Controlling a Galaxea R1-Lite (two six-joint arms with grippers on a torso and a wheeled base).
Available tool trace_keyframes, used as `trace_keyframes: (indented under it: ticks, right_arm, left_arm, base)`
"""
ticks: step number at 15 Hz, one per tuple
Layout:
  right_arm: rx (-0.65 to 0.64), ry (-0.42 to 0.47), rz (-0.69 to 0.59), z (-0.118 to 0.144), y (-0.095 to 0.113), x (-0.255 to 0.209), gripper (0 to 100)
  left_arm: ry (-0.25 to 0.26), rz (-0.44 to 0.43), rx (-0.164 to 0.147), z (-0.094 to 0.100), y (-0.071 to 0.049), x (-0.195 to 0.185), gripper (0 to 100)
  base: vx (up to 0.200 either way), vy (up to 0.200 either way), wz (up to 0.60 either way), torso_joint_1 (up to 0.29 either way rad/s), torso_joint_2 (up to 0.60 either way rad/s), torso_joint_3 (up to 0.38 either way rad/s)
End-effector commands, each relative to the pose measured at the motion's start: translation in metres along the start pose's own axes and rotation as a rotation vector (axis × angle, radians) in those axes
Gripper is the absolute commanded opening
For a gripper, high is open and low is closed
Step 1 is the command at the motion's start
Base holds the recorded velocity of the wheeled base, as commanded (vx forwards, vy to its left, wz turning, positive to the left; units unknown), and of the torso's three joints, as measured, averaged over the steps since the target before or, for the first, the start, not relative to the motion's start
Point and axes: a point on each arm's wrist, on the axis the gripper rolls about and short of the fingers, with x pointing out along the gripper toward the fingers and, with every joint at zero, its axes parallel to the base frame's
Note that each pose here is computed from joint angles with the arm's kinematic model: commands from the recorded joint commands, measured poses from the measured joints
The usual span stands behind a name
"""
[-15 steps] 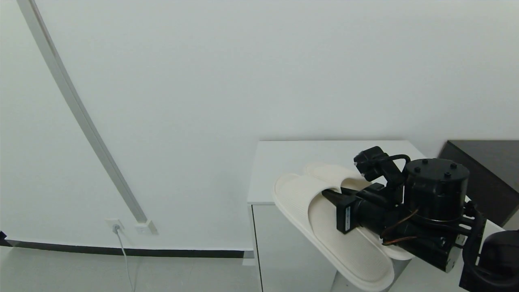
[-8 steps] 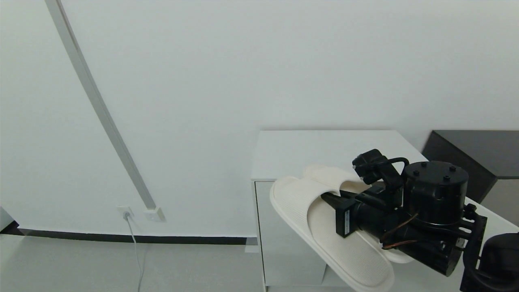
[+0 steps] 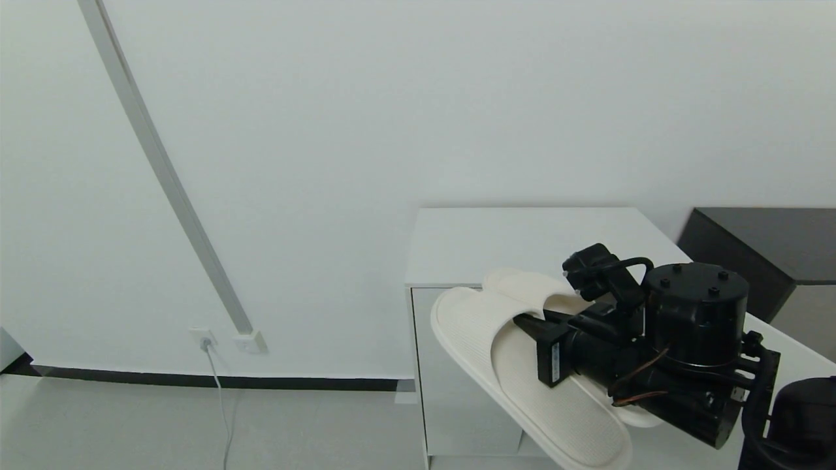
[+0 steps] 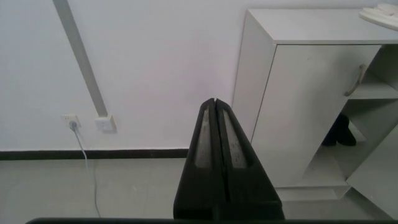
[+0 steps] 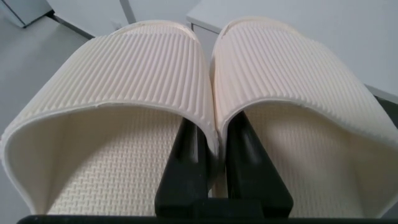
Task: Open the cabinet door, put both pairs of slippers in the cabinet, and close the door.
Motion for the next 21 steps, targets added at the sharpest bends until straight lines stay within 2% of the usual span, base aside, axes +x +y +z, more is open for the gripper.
trace_keyframes:
  ticks: [1,21]
  right_arm:
    - [-0.002,0.009,0.003,-0.0025,0.0009,0.0015,0]
    - [-0.004,0.024,-0.002,-0.0074,-0.0007,0.0024,0]
  left_arm:
    - [0.000,0.000,-0.001,0.0000,0.0000,0.0000,0]
    - [0.000,0.000,0.001,0.0000,0.0000,0.0000,0]
  base:
    - [0.000,0.000,0.00,0.000,0.00,0.000]
    - [0.000,-0.200,0.00,0.002,0.00,0.002]
